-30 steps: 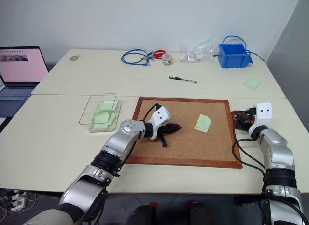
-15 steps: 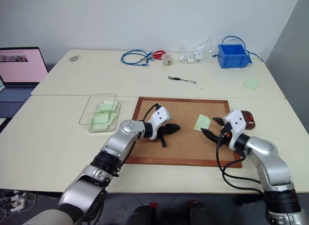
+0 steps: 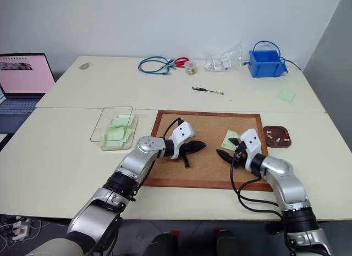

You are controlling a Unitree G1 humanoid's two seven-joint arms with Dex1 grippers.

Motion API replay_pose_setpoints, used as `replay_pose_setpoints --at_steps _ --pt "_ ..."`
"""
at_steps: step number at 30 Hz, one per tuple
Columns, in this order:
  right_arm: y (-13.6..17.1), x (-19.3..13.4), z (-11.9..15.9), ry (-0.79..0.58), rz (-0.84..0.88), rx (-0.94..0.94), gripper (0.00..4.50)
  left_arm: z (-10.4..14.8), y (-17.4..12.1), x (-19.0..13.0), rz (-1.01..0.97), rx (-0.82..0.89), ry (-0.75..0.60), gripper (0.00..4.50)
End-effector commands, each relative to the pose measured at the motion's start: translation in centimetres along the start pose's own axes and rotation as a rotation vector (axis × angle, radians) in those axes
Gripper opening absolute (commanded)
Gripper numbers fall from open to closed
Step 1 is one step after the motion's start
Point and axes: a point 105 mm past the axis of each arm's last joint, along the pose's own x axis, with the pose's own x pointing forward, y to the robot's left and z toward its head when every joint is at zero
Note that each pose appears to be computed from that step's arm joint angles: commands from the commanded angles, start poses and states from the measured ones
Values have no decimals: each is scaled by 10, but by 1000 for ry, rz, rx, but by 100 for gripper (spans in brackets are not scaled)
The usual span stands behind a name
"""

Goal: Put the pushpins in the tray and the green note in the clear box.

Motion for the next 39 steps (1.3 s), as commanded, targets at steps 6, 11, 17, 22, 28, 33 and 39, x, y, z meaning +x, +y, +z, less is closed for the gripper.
replay_pose_setpoints --at_steps 6,11,17,22,28,33,39 --pt "-6 6 9 -43 8 -18 229 -25 -9 0 -22 -20 90 0" --pt "-8 8 9 -50 2 -17 118 -26 -9 0 -20 -21 90 0" --pt "-11 9 13 -64 -8 -6 7 -25 -9 0 -15 -12 87 0" --pt "-12 7 13 -62 -18 -13 7 -24 -10 1 -20 -12 84 0" --pt "-14 -9 47 -133 -29 -37 7 -23 -10 1 -19 -12 84 0" --pt "-10 -20 74 -175 -20 -22 7 -26 -11 1 -17 -15 88 0" --pt "-10 -23 76 -165 -34 -10 7 -25 -11 3 -17 4 81 0"
